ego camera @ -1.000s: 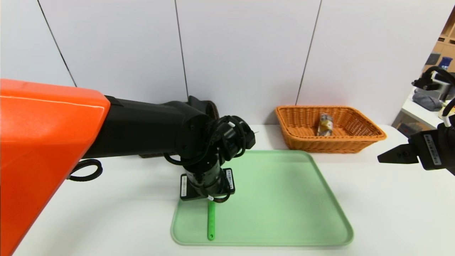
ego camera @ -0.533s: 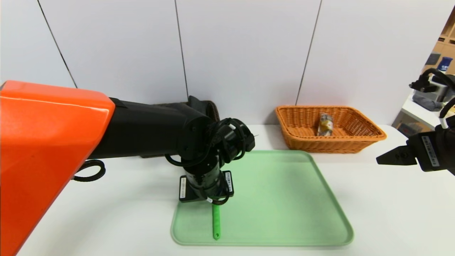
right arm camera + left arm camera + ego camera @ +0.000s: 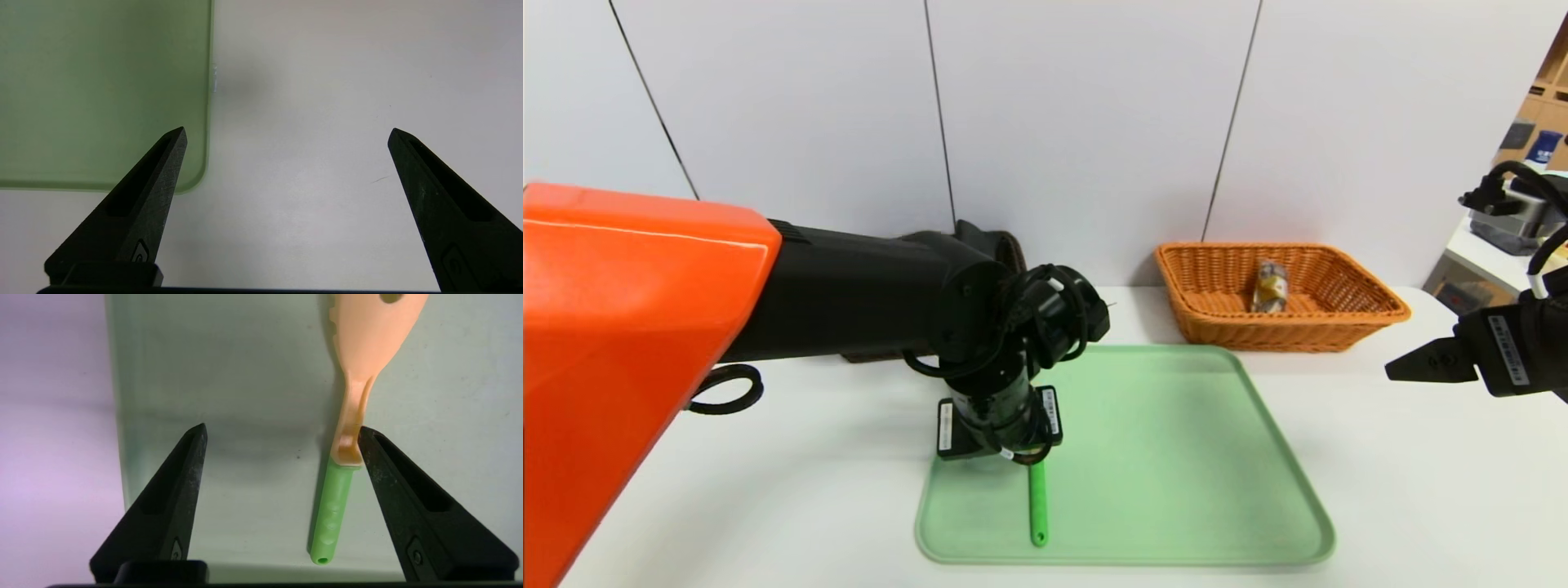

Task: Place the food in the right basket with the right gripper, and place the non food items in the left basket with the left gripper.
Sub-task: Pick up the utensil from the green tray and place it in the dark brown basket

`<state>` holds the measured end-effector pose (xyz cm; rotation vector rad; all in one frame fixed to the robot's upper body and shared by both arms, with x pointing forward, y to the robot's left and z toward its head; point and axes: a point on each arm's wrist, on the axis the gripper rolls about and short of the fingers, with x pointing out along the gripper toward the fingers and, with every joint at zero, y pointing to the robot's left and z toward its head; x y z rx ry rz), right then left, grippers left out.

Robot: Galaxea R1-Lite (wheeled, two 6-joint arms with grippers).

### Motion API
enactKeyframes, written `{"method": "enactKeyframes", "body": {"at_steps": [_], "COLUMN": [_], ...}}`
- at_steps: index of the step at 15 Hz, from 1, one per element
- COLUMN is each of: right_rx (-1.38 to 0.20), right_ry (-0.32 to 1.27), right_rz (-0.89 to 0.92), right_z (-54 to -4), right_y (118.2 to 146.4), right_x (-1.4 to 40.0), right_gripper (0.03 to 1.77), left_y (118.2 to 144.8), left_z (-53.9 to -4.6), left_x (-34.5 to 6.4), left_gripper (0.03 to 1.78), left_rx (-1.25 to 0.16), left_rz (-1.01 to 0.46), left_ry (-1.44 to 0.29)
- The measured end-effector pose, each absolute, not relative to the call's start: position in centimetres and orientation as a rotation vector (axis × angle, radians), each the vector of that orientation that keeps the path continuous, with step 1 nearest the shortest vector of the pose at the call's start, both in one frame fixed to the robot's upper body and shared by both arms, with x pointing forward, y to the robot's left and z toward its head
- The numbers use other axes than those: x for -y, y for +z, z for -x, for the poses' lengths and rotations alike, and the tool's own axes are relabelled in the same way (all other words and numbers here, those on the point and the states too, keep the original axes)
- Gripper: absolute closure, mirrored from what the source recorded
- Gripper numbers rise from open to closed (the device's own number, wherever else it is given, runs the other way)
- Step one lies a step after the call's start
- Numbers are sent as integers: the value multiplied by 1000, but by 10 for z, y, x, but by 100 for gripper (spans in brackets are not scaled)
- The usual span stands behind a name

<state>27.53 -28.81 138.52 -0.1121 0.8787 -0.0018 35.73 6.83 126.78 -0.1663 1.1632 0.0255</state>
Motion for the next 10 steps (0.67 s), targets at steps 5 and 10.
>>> {"method": "enactKeyframes", "body": {"at_steps": [5, 10], "right_rx": [-894, -889], "right_ry": [-3, -2], "right_rz": [116, 114], "right_z": [-274, -270], "right_y": [1381, 1382], "right_x": [288, 289], "right_gripper": [10, 10], "left_y": [1290, 1281], "left_z": [-360, -364], "left_x": [-66, -61], "left_gripper": [30, 21], "left_rx": [-1105, -1125], "left_rz": [223, 215], "left_ry": [-14, -13]}}
